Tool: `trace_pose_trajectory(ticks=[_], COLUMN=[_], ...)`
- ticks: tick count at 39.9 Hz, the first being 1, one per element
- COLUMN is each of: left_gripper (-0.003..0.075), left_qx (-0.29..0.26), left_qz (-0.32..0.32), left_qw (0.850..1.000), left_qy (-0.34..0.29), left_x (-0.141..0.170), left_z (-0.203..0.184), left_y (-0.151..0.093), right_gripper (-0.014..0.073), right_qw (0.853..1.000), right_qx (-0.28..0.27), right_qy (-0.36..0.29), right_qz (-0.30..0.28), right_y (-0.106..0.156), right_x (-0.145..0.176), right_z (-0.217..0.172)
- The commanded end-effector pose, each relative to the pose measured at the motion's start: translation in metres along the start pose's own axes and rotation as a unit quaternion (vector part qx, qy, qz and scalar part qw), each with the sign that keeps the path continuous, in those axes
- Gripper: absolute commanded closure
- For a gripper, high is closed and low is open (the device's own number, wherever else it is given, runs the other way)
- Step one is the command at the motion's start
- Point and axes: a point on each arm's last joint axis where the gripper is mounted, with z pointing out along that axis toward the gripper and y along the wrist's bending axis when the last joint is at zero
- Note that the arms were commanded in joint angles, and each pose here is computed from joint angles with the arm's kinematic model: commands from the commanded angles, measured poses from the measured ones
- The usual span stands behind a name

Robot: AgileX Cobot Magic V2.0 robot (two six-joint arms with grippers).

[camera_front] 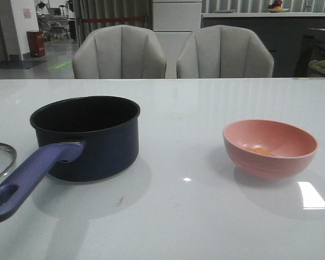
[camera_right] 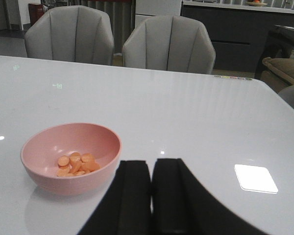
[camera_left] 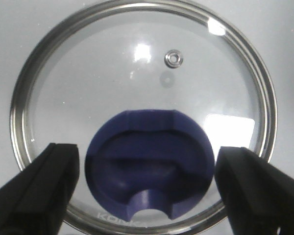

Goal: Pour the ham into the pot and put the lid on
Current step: 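Set the glass lid on the table beside the saucepan, release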

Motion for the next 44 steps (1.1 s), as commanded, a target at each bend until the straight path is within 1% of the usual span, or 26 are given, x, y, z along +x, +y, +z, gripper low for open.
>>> trace_pose_trajectory(ticks=[1, 6, 11, 16, 20, 23, 27, 29, 32, 38, 41, 42, 44], left_gripper=[0.0136, 0.0136, 0.0136, 0.0136, 0.0136, 0.0136, 0.0136, 0.0136, 0.0136, 0.0136, 0.0136, 0.0136, 0.0136], left_qx=[0.005, 0.006, 0.006, 0.015, 0.015, 0.015, 0.019, 0.023, 0.028, 0.032, 0.048, 0.054, 0.062], left_qz=[0.003, 0.005, 0.018, 0.019, 0.021, 0.022, 0.02, 0.021, 0.035, 0.092, 0.112, 0.117, 0.122], left_qw=[0.999, 0.999, 0.996, 0.99, 0.982, 0.973, 0.956, 0.944, 0.928, 0.889, 0.869, 0.86, 0.848], left_qy=[-0.038, -0.05, -0.085, -0.142, -0.188, -0.231, -0.294, -0.329, -0.37, -0.448, -0.479, -0.494, -0.513], left_x=[-0.004, -0.002, 0.001, 0.012, 0.028, 0.045, 0.07, 0.086, 0.107, 0.157, 0.18, 0.19, 0.206], left_z=[-0.027, -0.037, -0.061, -0.098, -0.125, -0.146, -0.166, -0.176, -0.182, -0.194, -0.194, -0.197, -0.197], left_y=[-0.004, -0.005, -0.007, -0.01, -0.012, -0.013, -0.014, -0.016, -0.023, -0.036, -0.04, -0.04, -0.039], right_gripper=[0.0426, 0.0426, 0.0426, 0.0426, 0.0426, 0.0426, 0.0426, 0.0426, 0.0426, 0.0426, 0.0426, 0.0426, 0.0426], right_qw=[0.998, 0.998, 0.998, 0.998, 0.998, 0.998, 0.998, 0.998, 0.998, 0.998, 0.998, 0.998, 0.998], right_qx=[0.001, 0.001, 0.001, 0.001, 0.001, 0.001, 0.001, 0.001, 0.001, 0.001, 0.001, 0.001, 0.001], right_qy=[-0.055, -0.055, -0.055, -0.055, -0.055, -0.055, -0.055, -0.055, -0.055, -0.055, -0.055, -0.055, -0.055], right_qz=[-0.006, -0.006, -0.006, -0.006, -0.006, -0.006, -0.006, -0.006, -0.006, -0.006, -0.006, -0.006, -0.006], right_y=[0.0, 0.0, 0.0, 0.0, 0.0, 0.0, 0.0, 0.0, 0.0, 0.0, 0.0, 0.0, 0.0], right_x=[-0.011, -0.011, -0.011, -0.011, -0.011, -0.011, -0.011, -0.011, -0.011, -0.011, -0.011, -0.011, -0.011], right_z=[-0.002, -0.002, -0.002, -0.002, -0.002, -0.002, -0.002, -0.002, -0.002, -0.002, -0.002, -0.002, -0.002])
